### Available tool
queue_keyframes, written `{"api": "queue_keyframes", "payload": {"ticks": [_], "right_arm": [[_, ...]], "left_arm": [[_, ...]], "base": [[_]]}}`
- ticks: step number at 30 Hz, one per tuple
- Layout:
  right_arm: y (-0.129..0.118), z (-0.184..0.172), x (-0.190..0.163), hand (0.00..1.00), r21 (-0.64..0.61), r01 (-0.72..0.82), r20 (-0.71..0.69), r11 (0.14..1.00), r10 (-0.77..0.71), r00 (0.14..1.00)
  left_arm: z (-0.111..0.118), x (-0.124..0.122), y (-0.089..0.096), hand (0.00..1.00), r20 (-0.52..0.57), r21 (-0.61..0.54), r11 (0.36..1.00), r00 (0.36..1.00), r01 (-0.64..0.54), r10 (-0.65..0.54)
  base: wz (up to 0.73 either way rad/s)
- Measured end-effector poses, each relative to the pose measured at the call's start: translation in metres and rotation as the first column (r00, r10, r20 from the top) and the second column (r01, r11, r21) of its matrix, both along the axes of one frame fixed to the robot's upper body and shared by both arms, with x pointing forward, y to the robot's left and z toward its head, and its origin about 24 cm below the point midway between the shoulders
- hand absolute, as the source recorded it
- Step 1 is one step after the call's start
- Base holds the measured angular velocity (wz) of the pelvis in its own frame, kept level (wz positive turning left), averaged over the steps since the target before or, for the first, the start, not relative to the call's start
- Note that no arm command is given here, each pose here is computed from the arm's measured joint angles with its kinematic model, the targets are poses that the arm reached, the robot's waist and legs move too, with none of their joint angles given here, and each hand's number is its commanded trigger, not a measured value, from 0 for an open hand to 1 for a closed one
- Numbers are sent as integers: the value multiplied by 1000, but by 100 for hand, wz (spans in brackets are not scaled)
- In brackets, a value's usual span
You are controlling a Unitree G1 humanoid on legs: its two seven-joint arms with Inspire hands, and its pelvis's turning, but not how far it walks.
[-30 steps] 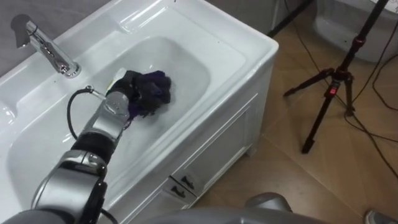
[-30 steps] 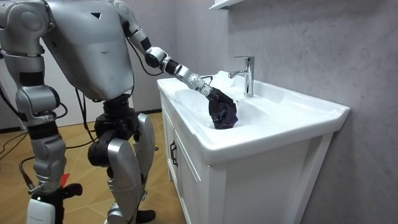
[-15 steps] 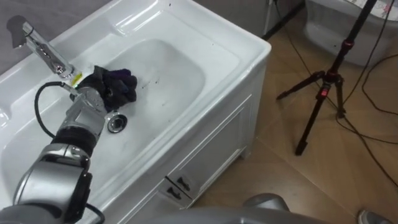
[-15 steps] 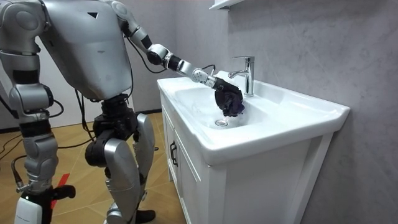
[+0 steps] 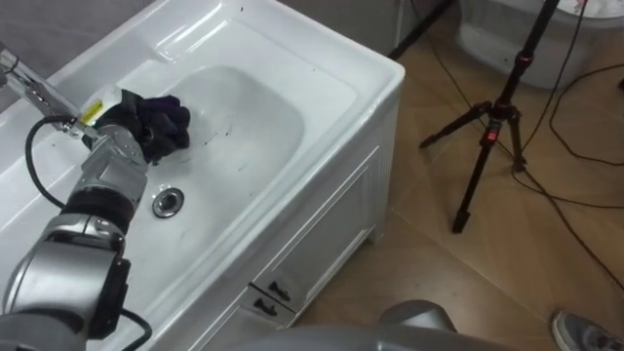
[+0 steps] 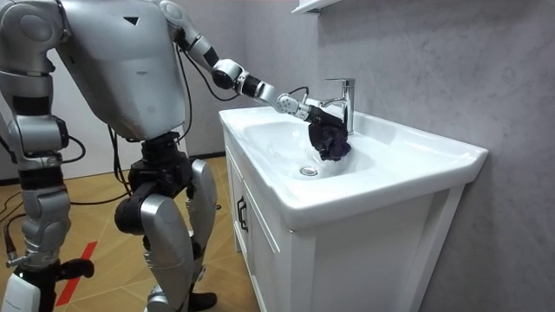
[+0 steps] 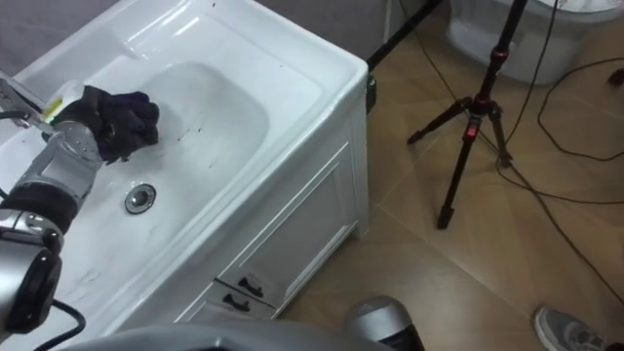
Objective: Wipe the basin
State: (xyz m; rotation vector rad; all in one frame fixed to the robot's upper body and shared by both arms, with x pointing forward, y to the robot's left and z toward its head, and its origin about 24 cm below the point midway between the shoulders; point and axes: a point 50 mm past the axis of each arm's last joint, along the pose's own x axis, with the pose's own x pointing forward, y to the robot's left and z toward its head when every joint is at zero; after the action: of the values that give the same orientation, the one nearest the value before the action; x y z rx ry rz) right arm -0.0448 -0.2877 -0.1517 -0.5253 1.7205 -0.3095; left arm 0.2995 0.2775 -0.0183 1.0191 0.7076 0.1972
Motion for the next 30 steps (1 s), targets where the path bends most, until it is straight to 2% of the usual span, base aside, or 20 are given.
{"api": "queue_keyframes", "payload": {"ticks": [8, 11, 15, 23, 30], "right_arm": [[4, -2, 1, 0, 23, -34, -18, 999, 34, 999], [7, -3, 5, 0, 37, -34, -11, 999, 34, 999], [9, -5, 12, 0, 52, -26, 8, 998, 26, 1000], [13, -7, 24, 0, 83, -22, 47, 996, 18, 999], [16, -8, 7, 0, 96, 5, -16, 995, -4, 1000]], "left_arm": [[-11, -13, 7, 100, -42, -15, 999, 998, -42, 42], [-30, -34, 12, 100, -122, -6, 998, 990, -67, 66], [-56, -65, 8, 100, -205, -27, 996, 975, -90, 83], [-58, -68, 7, 100, -217, -3, 998, 974, -63, 61], [-61, -66, -5, 100, -203, -45, 998, 978, -53, 43]], "base": [[3], [19], [30], [7], [0]]}}
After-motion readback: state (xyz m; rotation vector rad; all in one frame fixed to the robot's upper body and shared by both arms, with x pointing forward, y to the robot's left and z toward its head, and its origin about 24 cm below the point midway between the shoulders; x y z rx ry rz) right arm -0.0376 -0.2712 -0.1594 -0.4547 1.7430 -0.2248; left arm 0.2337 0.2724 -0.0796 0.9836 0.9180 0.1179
